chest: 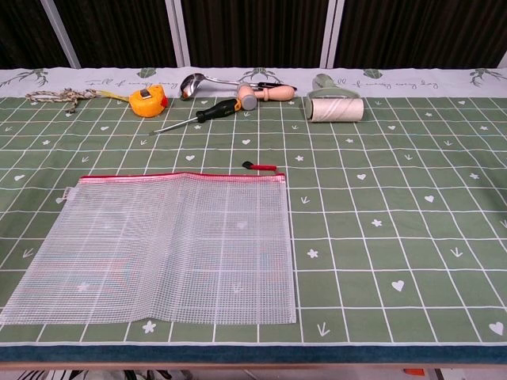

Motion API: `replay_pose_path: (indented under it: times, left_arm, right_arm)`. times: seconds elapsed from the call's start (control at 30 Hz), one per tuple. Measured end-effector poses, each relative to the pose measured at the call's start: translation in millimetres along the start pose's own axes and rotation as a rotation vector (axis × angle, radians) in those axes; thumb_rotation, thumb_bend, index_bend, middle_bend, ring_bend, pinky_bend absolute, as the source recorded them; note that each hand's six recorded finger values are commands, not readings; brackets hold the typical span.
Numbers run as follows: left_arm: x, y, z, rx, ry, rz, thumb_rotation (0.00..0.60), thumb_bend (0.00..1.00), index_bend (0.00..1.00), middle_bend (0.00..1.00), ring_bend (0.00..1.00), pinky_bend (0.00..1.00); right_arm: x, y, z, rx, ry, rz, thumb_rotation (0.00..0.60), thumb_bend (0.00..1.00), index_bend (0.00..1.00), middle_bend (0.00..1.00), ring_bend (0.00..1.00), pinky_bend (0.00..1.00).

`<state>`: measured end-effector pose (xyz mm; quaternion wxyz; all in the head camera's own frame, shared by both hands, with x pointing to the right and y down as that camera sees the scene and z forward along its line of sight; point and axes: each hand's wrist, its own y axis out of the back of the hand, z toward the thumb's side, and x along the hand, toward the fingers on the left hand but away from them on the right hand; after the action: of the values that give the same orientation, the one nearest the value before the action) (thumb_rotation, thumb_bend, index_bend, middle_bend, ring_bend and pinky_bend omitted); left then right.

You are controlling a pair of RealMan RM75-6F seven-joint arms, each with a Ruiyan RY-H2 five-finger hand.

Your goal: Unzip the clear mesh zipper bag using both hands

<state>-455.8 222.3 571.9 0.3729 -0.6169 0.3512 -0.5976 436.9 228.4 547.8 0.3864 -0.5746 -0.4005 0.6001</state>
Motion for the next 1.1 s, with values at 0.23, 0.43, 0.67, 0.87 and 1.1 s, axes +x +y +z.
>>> replay_pose_path:
  times: [0.23,0.43,0.67,0.87,1.1]
  left_arm:
    - [0.1,-0.4,0.0,0.002,0.000,-0.004,0.600,0.09,0.00,0.00,0.00,0.00]
    - [1.4,-1.6,-0.2,0.004,0.003,-0.008,0.600,0.09,0.00,0.00,0.00,0.00]
    - [2.0,0.0,0.4,0.013,0.009,-0.010,0.600,0.09,0.00,0.00,0.00,0.00]
    - [15.0,11.8,14.6,0.020,-0.014,0.003,0.600,0.09,0.00,0.00,0.00,0.00]
    - [61.4,32.1,62.9,0.031,-0.101,0.018,0.600,0.09,0.05,0.00,0.00,0.00]
  right_arm:
    - [-0.1,0.8,-1.3,-0.008,-0.009,-0.002,0.600,0.17,0.00,0.00,0.00,0.21]
    - [-0.4,-1.4,-0.2,-0.007,-0.010,0.007,0.600,0.17,0.00,0.00,0.00,0.21]
    - [-1.3,-1.2,-1.6,-0.015,-0.019,0.003,0.600,0.17,0.00,0.00,0.00,0.21]
    - [-2.4,-2.0,-2.9,-0.023,-0.028,0.003,0.600,0.17,0.00,0.00,0.00,0.21]
    - [-3.8,-2.3,-3.4,-0.038,-0.037,0.009,0.600,0.17,0.00,0.00,0.00,0.21]
